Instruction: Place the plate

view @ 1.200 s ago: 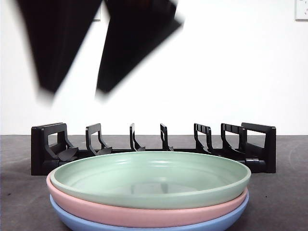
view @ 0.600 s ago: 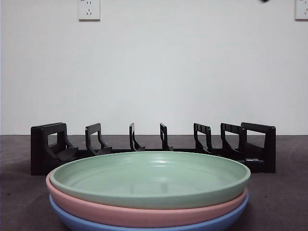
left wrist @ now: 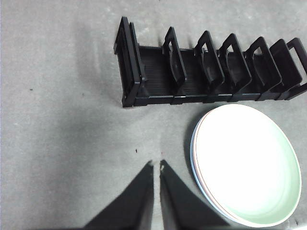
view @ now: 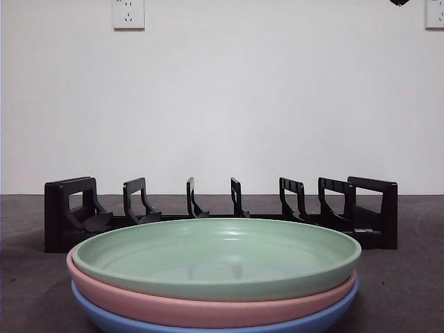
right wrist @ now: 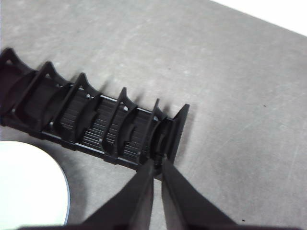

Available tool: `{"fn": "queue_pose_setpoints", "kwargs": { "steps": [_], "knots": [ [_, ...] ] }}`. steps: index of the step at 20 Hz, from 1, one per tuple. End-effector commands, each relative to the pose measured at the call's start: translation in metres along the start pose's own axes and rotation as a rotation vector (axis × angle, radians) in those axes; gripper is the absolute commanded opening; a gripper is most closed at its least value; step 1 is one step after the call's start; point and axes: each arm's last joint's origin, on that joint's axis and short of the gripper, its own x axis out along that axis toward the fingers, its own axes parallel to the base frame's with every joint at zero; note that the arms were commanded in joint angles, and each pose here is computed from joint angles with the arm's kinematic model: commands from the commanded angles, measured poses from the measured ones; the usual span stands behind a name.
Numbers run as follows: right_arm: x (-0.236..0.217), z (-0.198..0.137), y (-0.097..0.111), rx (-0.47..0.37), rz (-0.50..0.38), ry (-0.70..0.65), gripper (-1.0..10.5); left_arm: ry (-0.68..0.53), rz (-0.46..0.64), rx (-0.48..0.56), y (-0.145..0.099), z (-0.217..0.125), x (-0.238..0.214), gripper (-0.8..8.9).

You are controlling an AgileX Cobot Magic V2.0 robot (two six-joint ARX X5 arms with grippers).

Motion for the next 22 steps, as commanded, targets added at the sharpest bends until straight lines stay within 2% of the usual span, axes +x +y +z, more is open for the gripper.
{"fn": "queue_pose_setpoints", "kwargs": {
  "steps": [1,6,7,9,11,12,15,18,22],
  "knots": [
    [-0.002,0.004,0.001,0.000,0.009,-0.021,0.2,-0.023,-0.006,0.011,-0.002,0.004,-0.003,0.07],
    [-0.002,0.004,0.001,-0.001,0.009,-0.020,0.2,-0.028,-0.008,0.012,-0.002,0.004,-0.003,0.07],
    [-0.002,0.004,0.001,-0.001,0.009,-0.020,0.2,-0.054,-0.004,0.089,-0.001,0.002,-0.006,0.07],
    [-0.002,0.004,0.001,-0.001,0.009,-0.020,0.2,-0.229,0.013,0.242,0.004,-0.006,-0.006,0.07],
    [-0.002,0.004,0.001,-0.001,0.009,-0.020,0.2,-0.414,0.085,0.417,0.017,-0.024,0.011,0.07],
    [-0.002,0.004,0.001,0.000,0.009,-0.021,0.2,-0.465,0.123,0.454,0.024,-0.030,0.022,0.07],
    [-0.002,0.004,0.001,0.000,0.009,-0.020,0.2,-0.581,0.212,0.443,0.048,-0.052,0.065,0.07],
    [-0.002,0.004,0.001,-0.001,0.009,-0.020,0.2,-0.620,0.254,0.373,0.067,-0.073,0.094,0.07],
    [-0.002,0.004,0.001,0.000,0.009,-0.020,0.2,-0.649,0.324,0.343,0.078,-0.087,0.108,0.07]
  ]
}}
